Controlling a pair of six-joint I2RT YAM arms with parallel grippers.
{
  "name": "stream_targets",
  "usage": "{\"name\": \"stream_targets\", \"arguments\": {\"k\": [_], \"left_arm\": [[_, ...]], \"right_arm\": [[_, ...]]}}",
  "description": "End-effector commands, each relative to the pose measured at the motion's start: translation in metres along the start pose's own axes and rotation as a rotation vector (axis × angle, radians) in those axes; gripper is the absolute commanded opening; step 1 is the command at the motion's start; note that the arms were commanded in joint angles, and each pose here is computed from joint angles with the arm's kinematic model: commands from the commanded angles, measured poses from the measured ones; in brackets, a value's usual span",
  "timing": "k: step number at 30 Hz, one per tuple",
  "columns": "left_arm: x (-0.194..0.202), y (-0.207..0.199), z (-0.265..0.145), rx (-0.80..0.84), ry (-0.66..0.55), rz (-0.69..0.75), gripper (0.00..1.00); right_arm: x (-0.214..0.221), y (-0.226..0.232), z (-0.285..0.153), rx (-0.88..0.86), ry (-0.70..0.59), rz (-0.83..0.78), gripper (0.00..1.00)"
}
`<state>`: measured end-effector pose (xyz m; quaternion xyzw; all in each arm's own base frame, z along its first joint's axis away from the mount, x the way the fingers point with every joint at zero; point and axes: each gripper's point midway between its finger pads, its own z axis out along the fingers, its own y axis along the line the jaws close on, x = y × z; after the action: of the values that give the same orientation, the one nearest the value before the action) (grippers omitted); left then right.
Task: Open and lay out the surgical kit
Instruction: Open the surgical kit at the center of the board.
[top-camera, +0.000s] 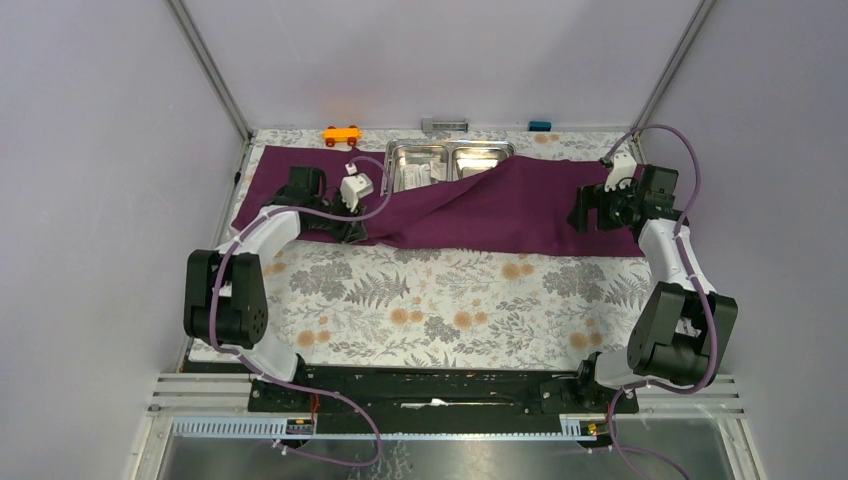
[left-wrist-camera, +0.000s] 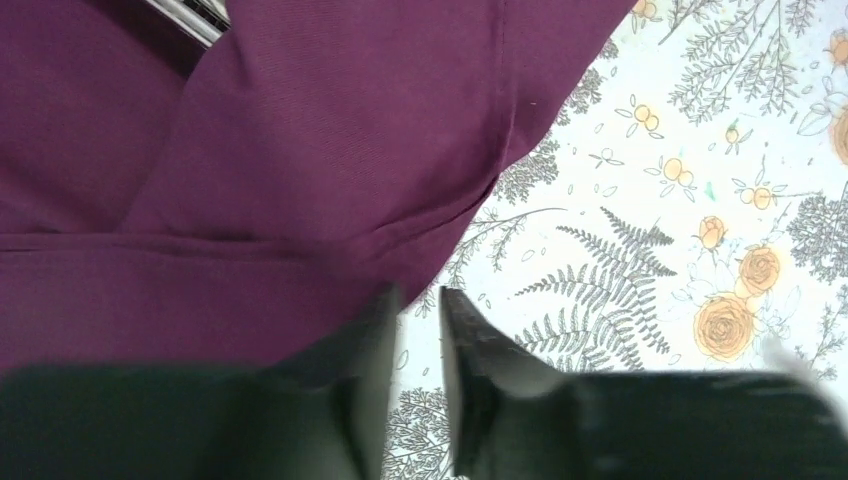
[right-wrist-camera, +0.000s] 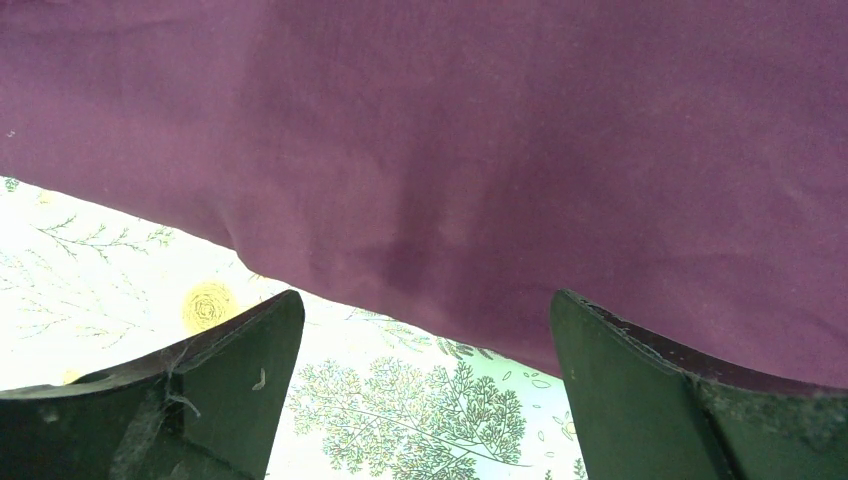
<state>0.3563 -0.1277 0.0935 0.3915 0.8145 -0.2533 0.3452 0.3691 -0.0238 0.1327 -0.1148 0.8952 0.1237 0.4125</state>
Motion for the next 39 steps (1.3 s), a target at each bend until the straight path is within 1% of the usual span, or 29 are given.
{"name": "stream_targets", "arguments": {"k": [1,2,4,7,9,11,13,18,23,26,30,32,35,38,39], "left_arm": [[-0.022,0.015,-0.015,-0.095,-0.039,0.088,0.37],[-0.026,0.017,-0.016,-0.105,-0.050,0.095,0.47],[-0.037,0.022,-0.017,-0.121,-0.068,0.113,0.61],[-0.044,0.027,-0.013,-0.128,-0.059,0.135,0.78],[-0.045,0.022,-0.007,-0.114,-0.040,0.173,0.86],[-0.045,0.016,-0.003,-0.111,-0.017,0.234,0.90],[-0.045,0.007,0.002,-0.105,0.002,0.290,0.91],[-0.041,-0.007,0.015,-0.113,0.062,0.412,0.92],[-0.038,-0.002,0.029,-0.144,0.125,0.473,0.87],[-0.031,0.004,0.036,-0.165,0.176,0.505,0.81],[-0.017,0.009,0.040,-0.189,0.247,0.537,0.70],[-0.012,0.010,0.042,-0.196,0.273,0.543,0.59],[-0.014,0.005,0.041,-0.187,0.283,0.520,0.40],[-0.023,-0.002,0.035,-0.166,0.270,0.498,0.27],[-0.026,-0.005,0.032,-0.162,0.265,0.495,0.21]], "right_arm": [[-0.005,0.006,-0.006,-0.021,-0.023,-0.014,1.00],[-0.004,0.007,-0.006,-0.024,-0.022,-0.013,1.00],[-0.001,0.008,-0.005,-0.028,-0.017,-0.011,0.99],[0.002,0.008,-0.004,-0.029,-0.011,-0.014,1.00],[0.004,0.008,-0.004,-0.028,-0.007,-0.016,1.00],[0.006,0.008,-0.003,-0.029,-0.002,-0.017,1.00],[0.008,0.007,-0.002,-0.028,0.005,-0.016,1.00],[0.010,0.007,-0.001,-0.032,0.010,-0.014,1.00],[0.010,0.009,-0.001,-0.037,0.010,-0.010,1.00],[0.011,0.009,-0.002,-0.038,0.015,-0.014,1.00],[0.008,0.010,-0.004,-0.036,0.006,-0.021,1.00],[0.003,0.010,-0.005,-0.042,-0.001,-0.020,0.99],[-0.005,0.012,-0.005,-0.057,-0.013,-0.012,1.00],[-0.016,0.017,-0.005,-0.083,-0.025,-0.017,1.00],[-0.020,0.019,-0.004,-0.091,-0.030,-0.026,1.00]]}}
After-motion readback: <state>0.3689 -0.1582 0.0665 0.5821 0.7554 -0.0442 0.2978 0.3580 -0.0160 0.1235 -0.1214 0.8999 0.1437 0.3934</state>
